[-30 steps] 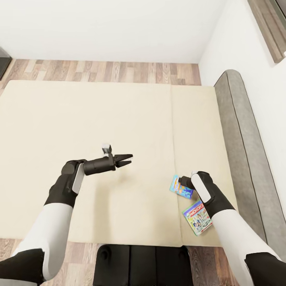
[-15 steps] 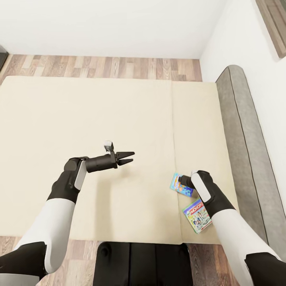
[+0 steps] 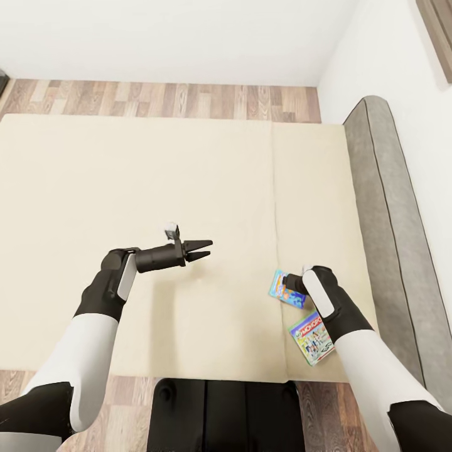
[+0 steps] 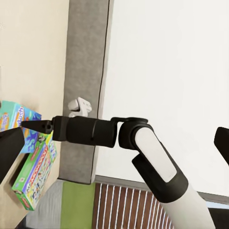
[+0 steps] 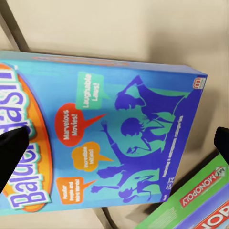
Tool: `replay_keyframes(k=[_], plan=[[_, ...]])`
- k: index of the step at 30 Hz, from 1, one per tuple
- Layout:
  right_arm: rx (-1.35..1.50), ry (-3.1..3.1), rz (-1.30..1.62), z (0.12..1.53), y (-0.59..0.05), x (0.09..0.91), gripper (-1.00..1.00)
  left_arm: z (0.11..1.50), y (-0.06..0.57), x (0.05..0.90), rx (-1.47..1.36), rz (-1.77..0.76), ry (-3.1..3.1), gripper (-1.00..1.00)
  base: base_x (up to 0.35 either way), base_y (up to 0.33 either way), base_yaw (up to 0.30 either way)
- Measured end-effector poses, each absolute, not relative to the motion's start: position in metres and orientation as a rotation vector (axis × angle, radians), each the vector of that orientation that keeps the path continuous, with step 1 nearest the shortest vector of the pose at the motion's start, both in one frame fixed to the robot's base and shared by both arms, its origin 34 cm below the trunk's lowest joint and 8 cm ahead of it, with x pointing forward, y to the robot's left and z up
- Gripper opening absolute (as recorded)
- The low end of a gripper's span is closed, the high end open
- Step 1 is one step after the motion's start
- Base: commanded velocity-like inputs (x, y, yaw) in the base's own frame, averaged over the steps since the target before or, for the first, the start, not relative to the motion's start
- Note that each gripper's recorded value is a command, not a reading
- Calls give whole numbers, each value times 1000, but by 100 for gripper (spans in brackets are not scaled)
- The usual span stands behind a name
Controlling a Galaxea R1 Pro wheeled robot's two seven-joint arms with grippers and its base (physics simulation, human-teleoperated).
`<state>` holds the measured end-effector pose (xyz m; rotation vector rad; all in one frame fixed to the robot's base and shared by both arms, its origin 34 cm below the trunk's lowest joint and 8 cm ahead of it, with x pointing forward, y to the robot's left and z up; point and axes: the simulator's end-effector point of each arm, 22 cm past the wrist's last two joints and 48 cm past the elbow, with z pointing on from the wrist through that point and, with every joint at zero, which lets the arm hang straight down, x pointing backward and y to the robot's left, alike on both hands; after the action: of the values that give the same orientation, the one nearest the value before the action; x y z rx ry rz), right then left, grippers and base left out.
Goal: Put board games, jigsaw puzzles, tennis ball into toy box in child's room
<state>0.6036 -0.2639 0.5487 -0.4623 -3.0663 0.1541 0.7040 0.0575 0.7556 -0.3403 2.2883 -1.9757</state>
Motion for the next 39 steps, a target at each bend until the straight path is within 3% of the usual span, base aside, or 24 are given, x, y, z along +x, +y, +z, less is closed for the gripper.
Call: replay_keyframes(k=[39], plan=[[-460,-3066,155,549,-264,604,100,754,60,704,-340,-1970,2294,100,0,0,0]])
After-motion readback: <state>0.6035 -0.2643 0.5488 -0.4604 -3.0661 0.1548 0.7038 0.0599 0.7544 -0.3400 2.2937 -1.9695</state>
